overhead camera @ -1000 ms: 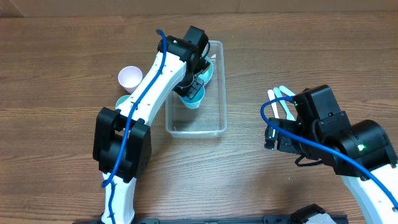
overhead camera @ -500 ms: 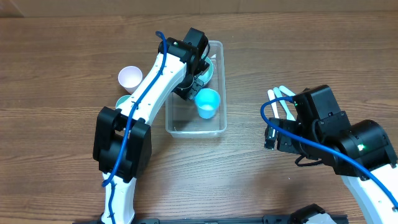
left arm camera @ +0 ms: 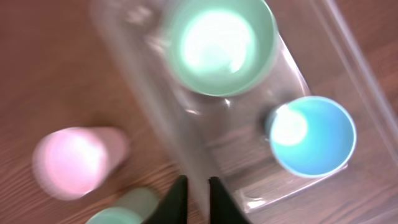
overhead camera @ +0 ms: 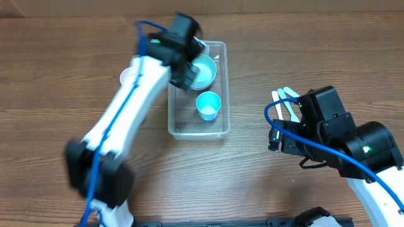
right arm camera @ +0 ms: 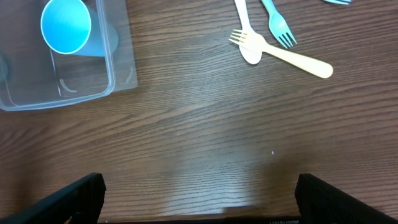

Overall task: Pack container
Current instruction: 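Place the light blue cup upright in the container and release, then grasp the pink cup with the left gripper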

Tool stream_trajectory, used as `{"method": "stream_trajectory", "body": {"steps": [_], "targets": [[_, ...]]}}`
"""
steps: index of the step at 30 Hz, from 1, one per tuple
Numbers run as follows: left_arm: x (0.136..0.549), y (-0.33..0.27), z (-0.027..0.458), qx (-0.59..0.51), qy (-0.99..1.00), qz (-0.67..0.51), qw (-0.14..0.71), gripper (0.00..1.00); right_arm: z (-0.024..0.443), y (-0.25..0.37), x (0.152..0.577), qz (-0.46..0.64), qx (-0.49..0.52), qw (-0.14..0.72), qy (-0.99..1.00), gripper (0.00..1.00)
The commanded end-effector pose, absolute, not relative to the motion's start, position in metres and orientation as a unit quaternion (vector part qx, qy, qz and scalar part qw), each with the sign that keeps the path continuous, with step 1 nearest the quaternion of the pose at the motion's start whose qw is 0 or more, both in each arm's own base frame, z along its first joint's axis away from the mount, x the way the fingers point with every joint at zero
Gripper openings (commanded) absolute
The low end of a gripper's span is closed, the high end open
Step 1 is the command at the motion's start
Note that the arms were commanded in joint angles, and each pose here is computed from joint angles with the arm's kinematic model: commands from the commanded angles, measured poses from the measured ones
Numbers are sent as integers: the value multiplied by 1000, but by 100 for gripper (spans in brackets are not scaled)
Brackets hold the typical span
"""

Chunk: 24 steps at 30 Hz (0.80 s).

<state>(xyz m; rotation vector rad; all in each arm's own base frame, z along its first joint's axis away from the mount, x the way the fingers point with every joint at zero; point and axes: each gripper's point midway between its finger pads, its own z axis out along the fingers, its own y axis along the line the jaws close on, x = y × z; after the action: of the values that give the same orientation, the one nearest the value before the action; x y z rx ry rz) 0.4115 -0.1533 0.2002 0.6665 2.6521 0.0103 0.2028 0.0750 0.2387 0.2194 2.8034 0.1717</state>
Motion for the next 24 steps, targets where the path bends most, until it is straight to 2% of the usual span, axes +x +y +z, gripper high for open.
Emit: {"method": "stream_trajectory", "body": {"steps": [1,4,7,11,13,17,24], "targets": [[415,-73,260,128,955,-10,266,18,239,76,203,60,72,164,982,100],[408,-7,252,90,966,-3,241,24,239,76,203,60,72,164,982,100],[410,32,213,73,972,23,221,33,239,76,203,60,72,164,982,100],[419,33,165,93,969,7,228,50,239,76,203,60,72,164,982,100],[423,34,148,93,968,8,234,54,239,76,203,60,72,164,982,100],[432,34,117,93,964,9,251,58,239,76,203,60,72,164,982,100],[445,19,57,101,968,-44,225,60,239,76,203,60,72,164,982,100]]}}
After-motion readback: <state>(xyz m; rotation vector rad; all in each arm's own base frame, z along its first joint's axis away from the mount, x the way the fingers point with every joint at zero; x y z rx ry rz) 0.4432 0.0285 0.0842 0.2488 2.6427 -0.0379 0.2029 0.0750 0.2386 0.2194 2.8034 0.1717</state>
